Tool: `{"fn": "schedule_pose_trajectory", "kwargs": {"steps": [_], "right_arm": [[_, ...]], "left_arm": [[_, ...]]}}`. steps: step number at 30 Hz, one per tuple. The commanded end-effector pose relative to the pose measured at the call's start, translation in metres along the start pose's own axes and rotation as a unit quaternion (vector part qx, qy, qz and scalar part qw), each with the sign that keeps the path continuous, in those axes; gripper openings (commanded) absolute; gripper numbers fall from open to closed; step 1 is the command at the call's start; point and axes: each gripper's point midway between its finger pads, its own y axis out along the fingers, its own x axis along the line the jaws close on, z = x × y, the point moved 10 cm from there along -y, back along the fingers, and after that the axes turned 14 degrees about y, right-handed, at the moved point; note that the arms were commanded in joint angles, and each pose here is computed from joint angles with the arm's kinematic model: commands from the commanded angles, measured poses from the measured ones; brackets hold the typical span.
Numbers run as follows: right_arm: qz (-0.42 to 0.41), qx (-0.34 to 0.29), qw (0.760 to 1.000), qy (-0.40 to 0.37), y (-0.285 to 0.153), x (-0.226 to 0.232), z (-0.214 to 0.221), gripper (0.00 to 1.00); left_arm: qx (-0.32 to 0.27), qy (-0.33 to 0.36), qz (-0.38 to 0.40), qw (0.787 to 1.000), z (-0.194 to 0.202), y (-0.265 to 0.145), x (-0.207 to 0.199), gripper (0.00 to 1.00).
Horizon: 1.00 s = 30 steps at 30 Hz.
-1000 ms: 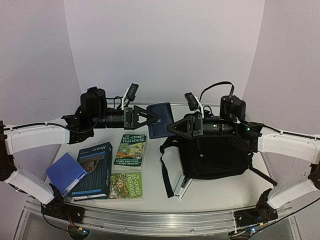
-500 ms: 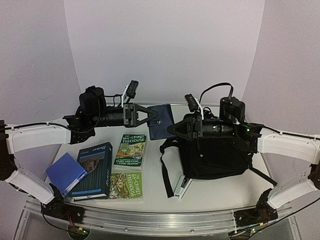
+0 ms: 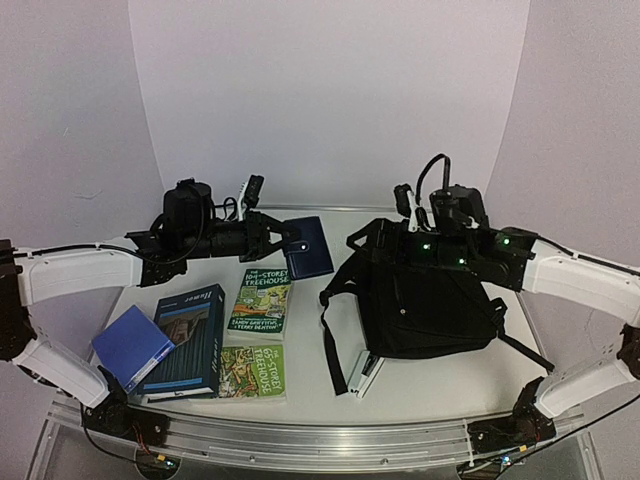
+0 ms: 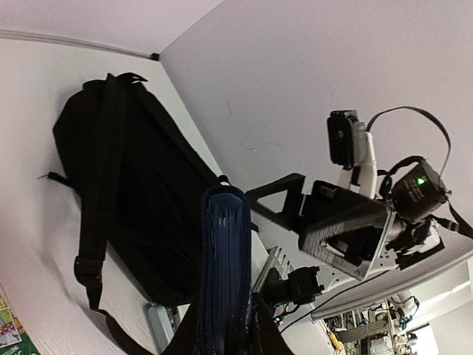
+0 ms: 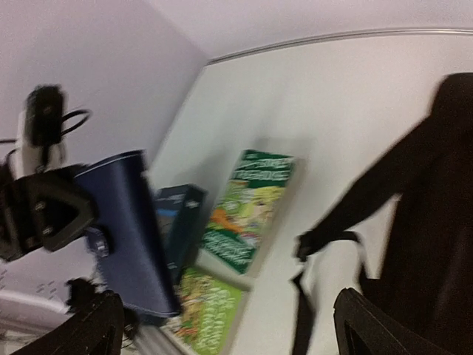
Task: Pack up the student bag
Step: Pick up the stationery from the center of the board.
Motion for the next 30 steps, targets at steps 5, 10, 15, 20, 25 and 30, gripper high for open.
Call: {"fn": "schedule_pose_trajectory", "kwargs": {"steps": [5, 10, 15, 20, 25, 30], "right_arm": [[0.43, -0.048, 0.898, -0.079, 0.032, -0.074, 0.002, 0.91], [0.496, -0.034, 0.861, -0.103, 0.055, -0.087, 0.012, 0.86], [0.51, -0.04, 0.853, -0.103, 0.064, -0.091, 0.015, 0.77], [0.529, -0.043, 0.841, -0.109, 0.068, -0.095, 0.016, 0.65], [0.544, -0.035, 0.831, -0.114, 0.073, -0.104, 0.021, 0.57], [0.545, -0.033, 0.83, -0.114, 0.076, -0.106, 0.023, 0.56]], "left_arm": [[0.004, -0.032, -0.044, 0.999, 0.001, 0.006, 0.015, 0.0], [0.01, -0.037, -0.05, 0.998, 0.003, 0.008, 0.019, 0.0], [0.015, -0.041, -0.056, 0.997, 0.005, 0.007, 0.021, 0.0], [0.017, -0.044, -0.055, 0.997, 0.007, 0.008, 0.022, 0.0], [0.018, -0.046, -0.05, 0.997, 0.007, 0.01, 0.022, 0.0], [0.019, -0.048, -0.049, 0.997, 0.006, 0.01, 0.022, 0.0]]}}
